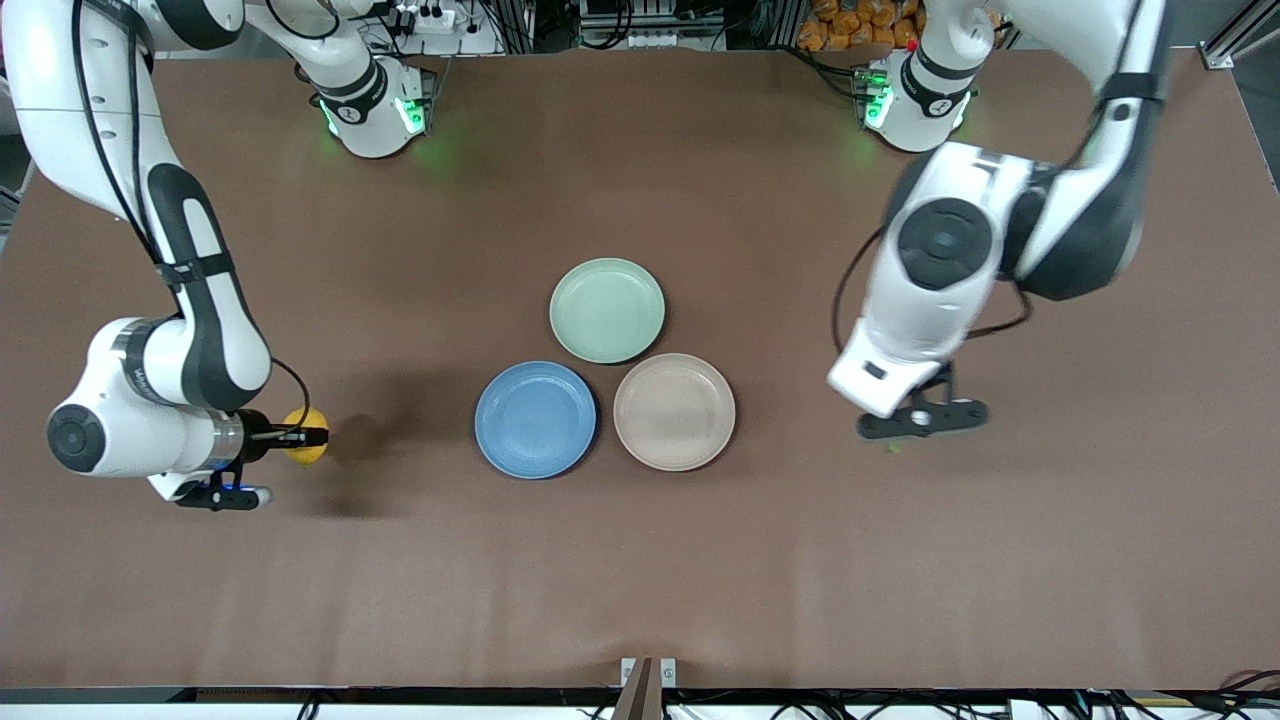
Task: Pick lemon and lettuce from blue and beige plates
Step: 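Lift the lemon with the right gripper while the left gripper lifts the lettuce, then set the lemon on the table with the right gripper while the left gripper lowers lettuce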
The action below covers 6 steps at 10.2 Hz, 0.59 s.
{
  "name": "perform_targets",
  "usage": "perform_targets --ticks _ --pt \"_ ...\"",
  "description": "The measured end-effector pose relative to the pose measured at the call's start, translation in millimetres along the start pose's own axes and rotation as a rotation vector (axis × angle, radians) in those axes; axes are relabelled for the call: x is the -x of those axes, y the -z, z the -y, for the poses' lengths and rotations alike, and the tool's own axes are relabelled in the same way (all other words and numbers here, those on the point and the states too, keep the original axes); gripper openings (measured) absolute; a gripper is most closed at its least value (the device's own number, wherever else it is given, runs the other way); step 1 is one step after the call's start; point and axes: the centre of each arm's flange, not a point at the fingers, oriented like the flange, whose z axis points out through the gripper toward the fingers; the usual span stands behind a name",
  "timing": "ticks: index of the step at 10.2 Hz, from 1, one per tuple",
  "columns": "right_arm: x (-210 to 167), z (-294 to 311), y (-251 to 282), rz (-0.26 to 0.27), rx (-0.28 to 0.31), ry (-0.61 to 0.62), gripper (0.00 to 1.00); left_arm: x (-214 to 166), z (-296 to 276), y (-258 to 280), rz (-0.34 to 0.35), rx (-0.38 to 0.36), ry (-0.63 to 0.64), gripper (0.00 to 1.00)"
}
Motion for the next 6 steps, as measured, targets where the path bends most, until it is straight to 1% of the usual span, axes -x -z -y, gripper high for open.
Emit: perform_targets --ticks 1,2,5,6 --pt "1 1 -8 -0.004 0.002 0.001 0.63 -6 27 -24 0.036 -0.008 -0.005 0.03" --pt "3 1 -13 -0.001 0.002 0.004 0.63 -9 44 -49 0.051 -0.006 0.001 0.03" --pt "7 -1 -22 0.014 0.003 0.028 0.64 -8 73 -142 0.039 0.035 -0.021 0.03" --pt "8 -1 -24 0.019 0.003 0.036 0.71 -7 82 -172 0.047 0.046 -0.025 0.03"
